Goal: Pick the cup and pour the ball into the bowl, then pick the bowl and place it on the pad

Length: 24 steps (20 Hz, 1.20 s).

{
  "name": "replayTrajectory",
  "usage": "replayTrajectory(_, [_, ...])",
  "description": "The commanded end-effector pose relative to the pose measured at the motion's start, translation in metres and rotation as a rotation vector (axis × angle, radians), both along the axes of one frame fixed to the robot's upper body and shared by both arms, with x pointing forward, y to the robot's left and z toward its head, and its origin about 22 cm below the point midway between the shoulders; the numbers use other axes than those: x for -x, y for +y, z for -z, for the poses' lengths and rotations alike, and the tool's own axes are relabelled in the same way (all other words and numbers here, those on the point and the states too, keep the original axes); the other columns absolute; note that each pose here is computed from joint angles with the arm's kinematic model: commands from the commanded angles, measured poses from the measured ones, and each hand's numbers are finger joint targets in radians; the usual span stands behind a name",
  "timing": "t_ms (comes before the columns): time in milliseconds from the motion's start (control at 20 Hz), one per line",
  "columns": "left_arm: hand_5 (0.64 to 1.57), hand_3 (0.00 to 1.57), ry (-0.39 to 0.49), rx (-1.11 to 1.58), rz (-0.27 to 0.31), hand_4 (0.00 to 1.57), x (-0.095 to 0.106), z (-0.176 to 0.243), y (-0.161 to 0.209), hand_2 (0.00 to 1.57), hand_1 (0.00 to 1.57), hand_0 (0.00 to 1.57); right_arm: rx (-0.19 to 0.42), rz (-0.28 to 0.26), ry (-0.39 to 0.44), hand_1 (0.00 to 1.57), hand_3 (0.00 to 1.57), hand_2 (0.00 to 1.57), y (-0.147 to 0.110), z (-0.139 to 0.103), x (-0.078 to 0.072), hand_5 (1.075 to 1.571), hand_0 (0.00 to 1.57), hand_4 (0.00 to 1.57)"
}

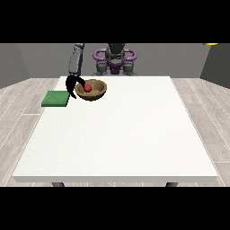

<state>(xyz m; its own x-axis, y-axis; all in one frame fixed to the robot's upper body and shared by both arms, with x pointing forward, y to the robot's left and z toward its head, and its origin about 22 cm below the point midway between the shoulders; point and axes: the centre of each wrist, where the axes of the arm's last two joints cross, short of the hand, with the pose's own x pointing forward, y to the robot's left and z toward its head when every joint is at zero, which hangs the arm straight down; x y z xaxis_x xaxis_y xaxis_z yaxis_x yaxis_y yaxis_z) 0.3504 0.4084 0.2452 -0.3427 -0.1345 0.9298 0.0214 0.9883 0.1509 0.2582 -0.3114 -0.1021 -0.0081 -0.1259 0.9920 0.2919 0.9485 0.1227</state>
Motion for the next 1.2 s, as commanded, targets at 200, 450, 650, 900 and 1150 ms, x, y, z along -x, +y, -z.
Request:
replayTrajectory(200, [1.514, 0.00, -0.045, 0.015, 0.019, 1.09, 0.007, -0.013, 0.010, 0.00, 0.00, 0.00, 0.169, 0.157, 0.284, 1.57, 1.53, 1.57, -0.040, 0.012, 0.038, 1.511, 1.57, 0.93])
replayTrajectory(450, [1.531, 0.00, -0.014, 0.018, -0.010, 1.17, 0.010, -0.006, 0.020, 0.00, 0.00, 0.00, 0.277, 0.160, 0.300, 1.57, 1.24, 1.57, -0.059, -0.024, 0.023, 1.546, 1.57, 1.00])
replayTrajectory(650, [1.528, 0.00, 0.044, 0.039, -0.068, 1.19, 0.013, 0.008, 0.036, 0.00, 0.00, 0.00, 0.330, 0.152, 0.326, 1.57, 1.11, 1.57, -0.088, -0.082, -0.001, 1.548, 1.57, 1.03])
replayTrajectory(900, [1.538, 0.00, 0.049, 0.048, -0.115, 1.20, 0.036, 0.029, 0.079, 0.00, 0.00, 0.00, 0.350, 0.124, 0.379, 1.57, 0.97, 1.57, -0.103, -0.122, -0.015, 1.556, 1.57, 1.06])
replayTrajectory(1150, [1.541, 0.00, 0.077, 0.043, -0.149, 1.20, 0.031, 0.042, 0.073, 0.00, 0.00, 0.00, 0.406, 0.085, 0.362, 1.57, 0.68, 1.57, -0.134, -0.184, -0.037, 1.568, 1.57, 1.09])
